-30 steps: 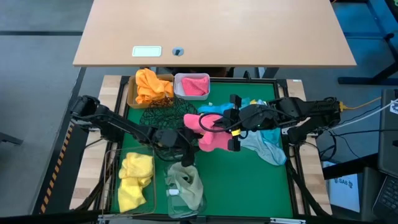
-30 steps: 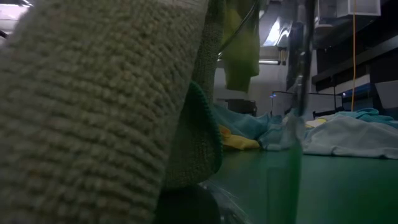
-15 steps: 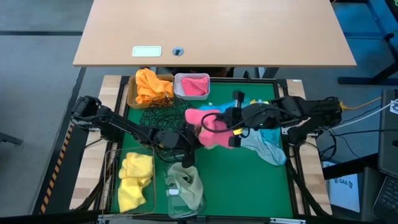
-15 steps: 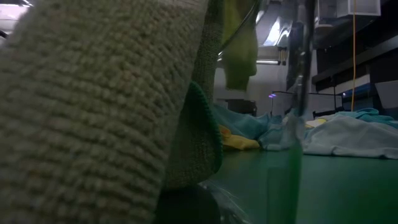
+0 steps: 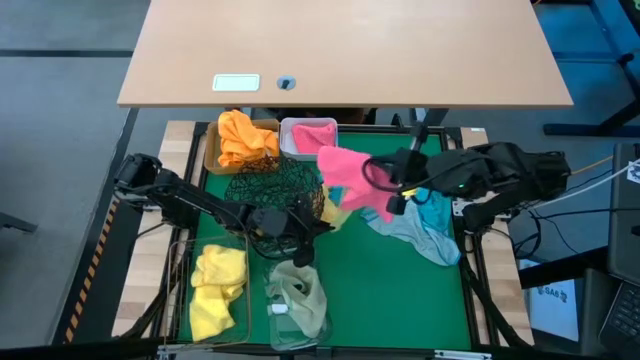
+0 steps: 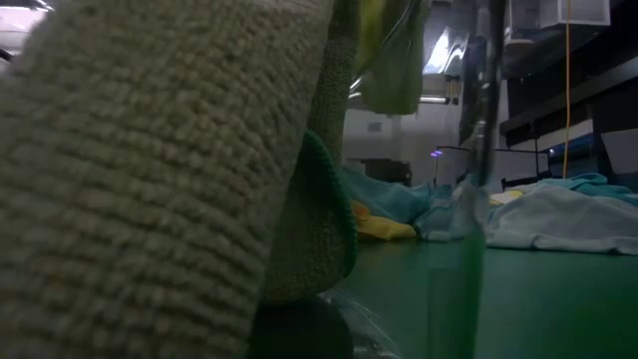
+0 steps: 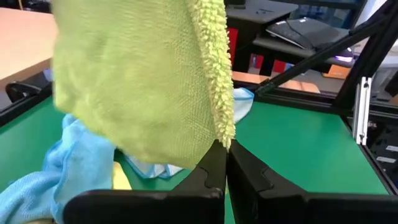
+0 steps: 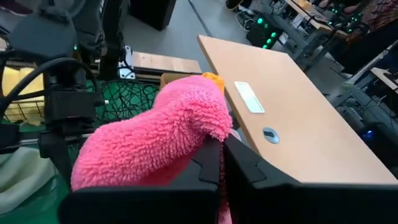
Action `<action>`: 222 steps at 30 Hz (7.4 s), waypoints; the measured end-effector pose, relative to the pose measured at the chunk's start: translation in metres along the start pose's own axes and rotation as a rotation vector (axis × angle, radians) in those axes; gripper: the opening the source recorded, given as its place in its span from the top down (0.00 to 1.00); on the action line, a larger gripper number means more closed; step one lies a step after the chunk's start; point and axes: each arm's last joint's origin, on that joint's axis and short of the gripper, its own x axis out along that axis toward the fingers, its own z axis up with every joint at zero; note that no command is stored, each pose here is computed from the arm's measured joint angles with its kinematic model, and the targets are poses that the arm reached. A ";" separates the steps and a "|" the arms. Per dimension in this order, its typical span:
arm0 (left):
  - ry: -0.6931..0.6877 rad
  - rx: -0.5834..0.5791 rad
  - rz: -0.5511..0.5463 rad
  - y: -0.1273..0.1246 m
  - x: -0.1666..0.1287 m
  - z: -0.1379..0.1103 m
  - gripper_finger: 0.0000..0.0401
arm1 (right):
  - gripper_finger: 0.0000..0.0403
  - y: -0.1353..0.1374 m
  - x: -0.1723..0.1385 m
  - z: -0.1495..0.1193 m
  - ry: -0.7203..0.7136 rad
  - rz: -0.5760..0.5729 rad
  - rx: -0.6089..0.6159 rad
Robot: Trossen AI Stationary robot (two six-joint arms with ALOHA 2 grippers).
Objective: Sort microfiber towel by color & place in baskets
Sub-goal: Put the pink microfiber towel into the white bin, then put the light green microfiber towel into the transparent bin
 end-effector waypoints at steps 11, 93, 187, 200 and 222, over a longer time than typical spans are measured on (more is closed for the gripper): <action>0.039 0.014 0.000 0.002 0.001 -0.005 1.00 | 0.99 -0.026 -0.037 -0.011 -0.009 0.074 0.061; 0.126 -0.028 -0.107 -0.012 -0.005 -0.014 1.00 | 0.99 -0.177 0.297 -0.097 -0.196 0.299 0.045; -0.468 -0.297 -0.390 -0.020 -0.046 0.071 1.00 | 0.53 -0.158 0.053 -0.078 0.197 0.409 0.153; -0.521 -0.381 -0.624 -0.023 -0.125 0.142 1.00 | 0.53 -0.141 0.075 -0.120 0.331 0.464 0.193; -0.016 -0.359 -0.484 -0.067 -0.120 0.080 1.00 | 0.53 -0.121 0.113 -0.172 0.445 0.508 0.225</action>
